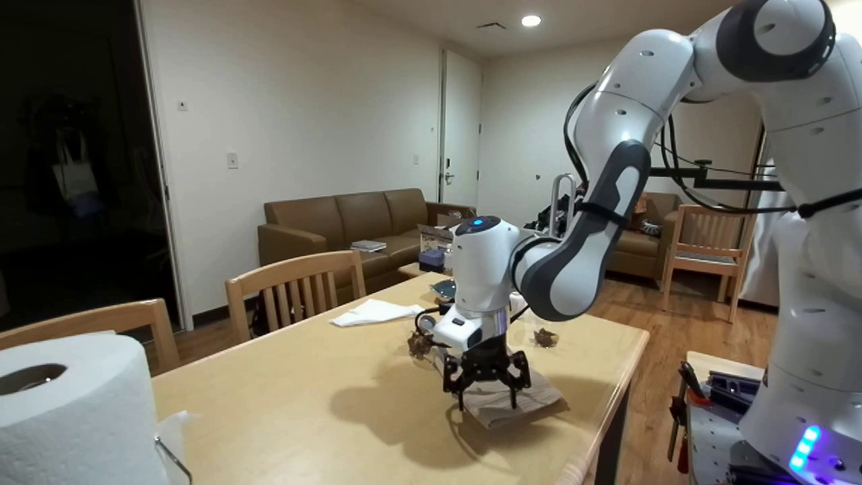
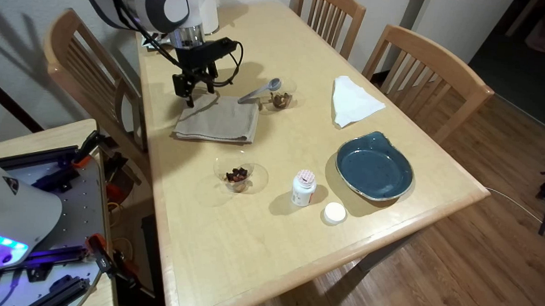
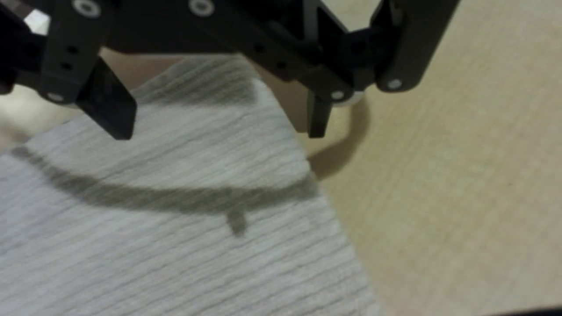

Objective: Move the spoon from the white towel to the table then use the towel to wipe the table

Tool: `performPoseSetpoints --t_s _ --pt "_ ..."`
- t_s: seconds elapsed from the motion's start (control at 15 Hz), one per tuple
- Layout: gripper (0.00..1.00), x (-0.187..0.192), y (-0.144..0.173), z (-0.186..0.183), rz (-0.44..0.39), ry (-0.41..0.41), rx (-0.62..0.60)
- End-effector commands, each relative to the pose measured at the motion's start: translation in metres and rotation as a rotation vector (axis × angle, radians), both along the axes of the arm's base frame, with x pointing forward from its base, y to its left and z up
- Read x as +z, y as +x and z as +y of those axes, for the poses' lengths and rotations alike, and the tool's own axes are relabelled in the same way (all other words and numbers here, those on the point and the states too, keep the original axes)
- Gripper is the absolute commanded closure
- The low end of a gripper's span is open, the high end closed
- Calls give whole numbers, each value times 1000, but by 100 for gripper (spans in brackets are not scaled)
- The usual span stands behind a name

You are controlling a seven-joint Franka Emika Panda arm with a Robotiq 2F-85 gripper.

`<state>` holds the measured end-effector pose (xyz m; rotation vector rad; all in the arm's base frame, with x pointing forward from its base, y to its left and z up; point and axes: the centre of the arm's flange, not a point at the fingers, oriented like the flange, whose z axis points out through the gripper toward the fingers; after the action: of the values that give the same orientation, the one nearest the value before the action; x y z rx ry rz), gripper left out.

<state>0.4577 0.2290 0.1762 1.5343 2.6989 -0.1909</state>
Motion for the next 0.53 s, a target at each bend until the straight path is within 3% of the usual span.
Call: performPoseSetpoints --t_s 0.0,0.4,0.47 --pt "0 1 -5 -5 1 -5 -5" --pt "0 6 -13 -12 -6 -5 -8" --pt "0 4 -5 1 -16 -4 -17"
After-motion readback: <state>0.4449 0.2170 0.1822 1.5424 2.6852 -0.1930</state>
